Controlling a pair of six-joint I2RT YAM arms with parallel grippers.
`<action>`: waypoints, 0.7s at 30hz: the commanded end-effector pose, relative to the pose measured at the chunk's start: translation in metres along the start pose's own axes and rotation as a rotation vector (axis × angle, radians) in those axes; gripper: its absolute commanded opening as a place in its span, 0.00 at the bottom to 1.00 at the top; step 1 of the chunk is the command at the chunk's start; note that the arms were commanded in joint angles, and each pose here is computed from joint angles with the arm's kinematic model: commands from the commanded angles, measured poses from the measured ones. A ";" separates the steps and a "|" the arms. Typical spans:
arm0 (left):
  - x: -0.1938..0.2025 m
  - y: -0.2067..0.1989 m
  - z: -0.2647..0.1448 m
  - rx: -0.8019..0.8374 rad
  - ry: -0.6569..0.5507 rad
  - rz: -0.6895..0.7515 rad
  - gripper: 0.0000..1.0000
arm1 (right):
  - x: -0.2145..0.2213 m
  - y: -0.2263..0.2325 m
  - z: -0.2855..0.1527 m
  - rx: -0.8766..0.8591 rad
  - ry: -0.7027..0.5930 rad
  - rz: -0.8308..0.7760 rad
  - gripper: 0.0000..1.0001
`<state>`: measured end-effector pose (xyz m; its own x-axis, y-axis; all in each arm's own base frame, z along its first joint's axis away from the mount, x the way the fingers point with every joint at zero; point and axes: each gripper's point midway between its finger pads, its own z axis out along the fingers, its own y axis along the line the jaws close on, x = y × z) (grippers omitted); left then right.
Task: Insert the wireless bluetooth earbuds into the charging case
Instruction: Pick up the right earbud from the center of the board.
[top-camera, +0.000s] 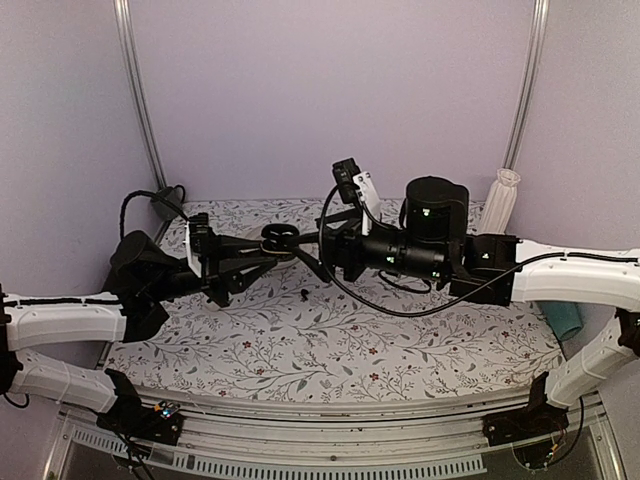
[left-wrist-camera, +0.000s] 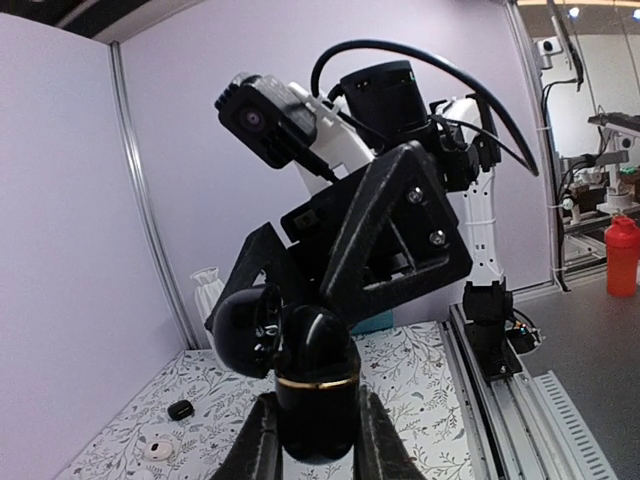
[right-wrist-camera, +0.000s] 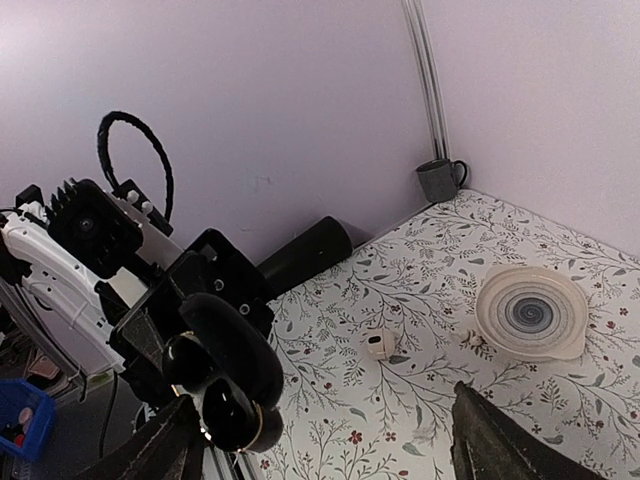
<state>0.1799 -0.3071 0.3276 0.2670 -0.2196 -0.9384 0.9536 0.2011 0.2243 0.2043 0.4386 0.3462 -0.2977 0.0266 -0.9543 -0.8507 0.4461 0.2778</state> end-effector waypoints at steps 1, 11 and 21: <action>-0.005 -0.002 -0.006 -0.009 -0.003 0.094 0.00 | -0.014 -0.006 -0.025 0.016 -0.023 0.005 0.86; -0.017 -0.022 -0.014 0.044 -0.027 0.288 0.00 | -0.010 0.018 -0.041 -0.122 -0.010 -0.046 0.86; -0.020 -0.028 -0.016 0.064 -0.005 0.362 0.00 | -0.009 0.032 -0.050 -0.200 0.004 -0.099 0.83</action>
<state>0.1500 -0.2912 0.3381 0.5620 -0.1701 -0.8095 0.8221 0.2227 0.5239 0.1673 0.4157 0.3599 -0.2436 -0.0111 -0.9698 -0.9273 0.2958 0.2295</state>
